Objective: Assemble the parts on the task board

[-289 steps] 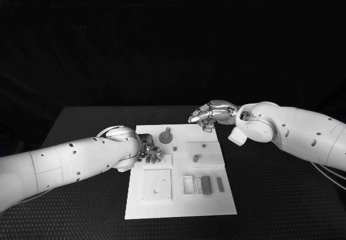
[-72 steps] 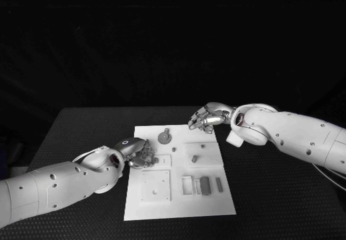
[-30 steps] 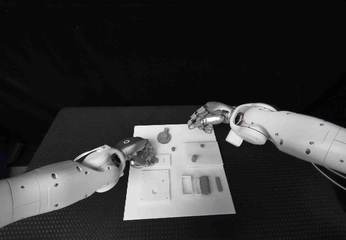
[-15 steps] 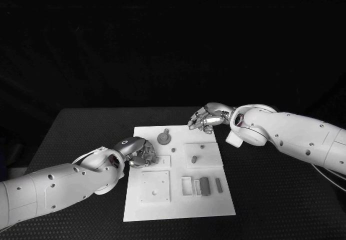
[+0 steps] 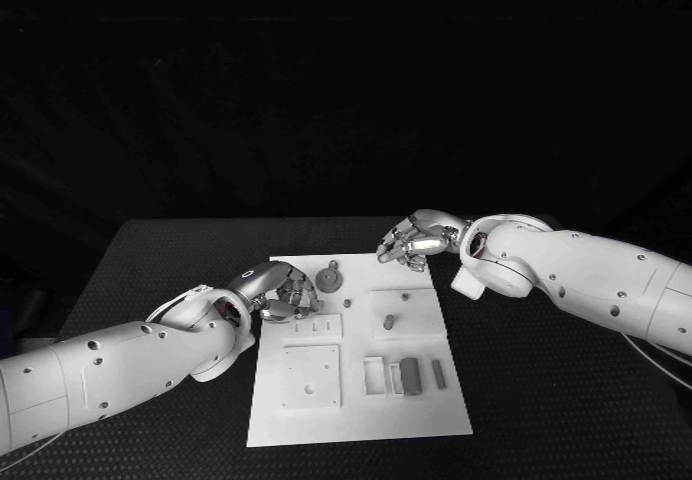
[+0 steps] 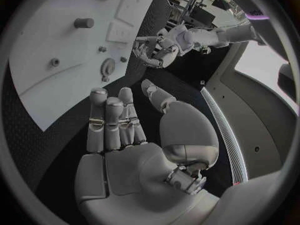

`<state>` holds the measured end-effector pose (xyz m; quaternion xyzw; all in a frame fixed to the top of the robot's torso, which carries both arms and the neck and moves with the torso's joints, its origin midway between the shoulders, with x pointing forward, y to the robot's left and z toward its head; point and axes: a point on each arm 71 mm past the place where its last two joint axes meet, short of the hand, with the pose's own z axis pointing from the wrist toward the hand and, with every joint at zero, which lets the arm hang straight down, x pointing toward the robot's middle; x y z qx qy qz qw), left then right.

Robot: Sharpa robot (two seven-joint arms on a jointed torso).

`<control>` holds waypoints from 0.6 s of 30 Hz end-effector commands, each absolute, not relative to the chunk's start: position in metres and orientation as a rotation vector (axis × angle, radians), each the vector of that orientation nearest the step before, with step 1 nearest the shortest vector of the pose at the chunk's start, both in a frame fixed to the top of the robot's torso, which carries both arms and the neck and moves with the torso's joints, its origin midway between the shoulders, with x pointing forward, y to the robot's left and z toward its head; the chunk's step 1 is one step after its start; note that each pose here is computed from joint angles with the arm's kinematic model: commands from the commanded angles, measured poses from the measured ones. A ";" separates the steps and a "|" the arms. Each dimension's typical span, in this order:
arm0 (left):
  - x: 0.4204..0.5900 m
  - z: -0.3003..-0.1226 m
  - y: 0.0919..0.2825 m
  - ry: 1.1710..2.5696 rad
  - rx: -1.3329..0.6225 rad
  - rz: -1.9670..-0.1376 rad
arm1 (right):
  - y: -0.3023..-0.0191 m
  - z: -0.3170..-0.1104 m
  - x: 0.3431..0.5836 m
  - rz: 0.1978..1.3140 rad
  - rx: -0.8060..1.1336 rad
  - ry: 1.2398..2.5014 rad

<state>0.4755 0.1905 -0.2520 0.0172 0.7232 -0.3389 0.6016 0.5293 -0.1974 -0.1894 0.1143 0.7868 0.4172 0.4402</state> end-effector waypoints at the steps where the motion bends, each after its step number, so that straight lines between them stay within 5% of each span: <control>1: 0.476 -0.244 0.186 1.654 0.003 -0.830 | -0.196 -0.197 0.529 1.039 0.384 1.954; 18: 0.470 -0.204 0.167 1.579 0.041 -0.909 | -0.158 -0.219 0.514 1.216 0.687 2.039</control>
